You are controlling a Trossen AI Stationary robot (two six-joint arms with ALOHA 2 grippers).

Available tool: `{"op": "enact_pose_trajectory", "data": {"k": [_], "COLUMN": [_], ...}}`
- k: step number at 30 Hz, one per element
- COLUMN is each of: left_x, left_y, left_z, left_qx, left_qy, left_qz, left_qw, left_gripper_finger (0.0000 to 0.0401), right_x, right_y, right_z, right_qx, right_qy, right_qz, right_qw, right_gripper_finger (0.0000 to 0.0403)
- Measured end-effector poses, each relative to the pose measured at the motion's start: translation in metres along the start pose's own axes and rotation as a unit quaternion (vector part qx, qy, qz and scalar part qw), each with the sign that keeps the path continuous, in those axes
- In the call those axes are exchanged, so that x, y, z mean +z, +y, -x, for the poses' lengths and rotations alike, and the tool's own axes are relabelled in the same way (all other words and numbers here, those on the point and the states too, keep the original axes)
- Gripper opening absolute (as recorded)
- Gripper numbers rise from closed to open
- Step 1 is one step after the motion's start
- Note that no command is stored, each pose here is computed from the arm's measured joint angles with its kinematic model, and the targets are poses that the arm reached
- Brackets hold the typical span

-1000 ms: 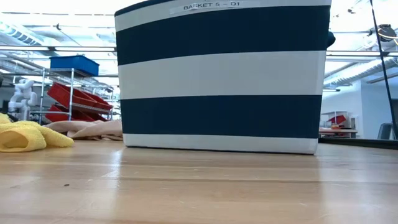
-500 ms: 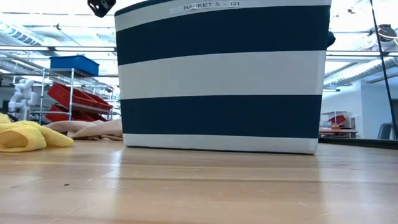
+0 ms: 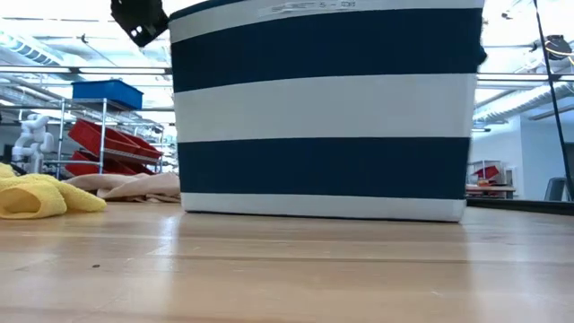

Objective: Fold towel
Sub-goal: Fold the yellow towel

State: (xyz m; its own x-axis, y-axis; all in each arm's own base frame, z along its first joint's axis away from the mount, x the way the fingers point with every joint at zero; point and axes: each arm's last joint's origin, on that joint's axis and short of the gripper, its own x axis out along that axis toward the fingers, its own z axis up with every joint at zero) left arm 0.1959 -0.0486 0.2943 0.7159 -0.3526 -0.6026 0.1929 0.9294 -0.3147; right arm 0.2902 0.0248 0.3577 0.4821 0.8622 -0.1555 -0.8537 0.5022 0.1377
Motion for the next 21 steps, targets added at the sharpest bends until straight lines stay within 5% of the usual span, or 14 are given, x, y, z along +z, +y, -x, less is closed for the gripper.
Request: {"op": "enact_pose_trajectory", "data": {"k": [14, 21], "left_x": [-0.003, -0.001], "left_y": [-0.004, -0.003], "left_z": [-0.034, -0.034], "left_qx": [0.013, 0.026], "left_qy": [0.043, 0.028], "left_qz": [-0.011, -0.02], "left_qw": [0.999, 0.999], "left_gripper_finger": [0.0222, 0.0222], "right_x": [-0.031, -0.061], "right_y": [0.014, 0.013], "right_z": [-0.068, -0.084], "right_qx": [0.077, 0.016], "right_qy": [0.073, 0.175], "right_qz": [-0.052, -0.097], "right_qw": [0.993, 0.98], "right_gripper_finger": [0.0146, 0.0146]}}
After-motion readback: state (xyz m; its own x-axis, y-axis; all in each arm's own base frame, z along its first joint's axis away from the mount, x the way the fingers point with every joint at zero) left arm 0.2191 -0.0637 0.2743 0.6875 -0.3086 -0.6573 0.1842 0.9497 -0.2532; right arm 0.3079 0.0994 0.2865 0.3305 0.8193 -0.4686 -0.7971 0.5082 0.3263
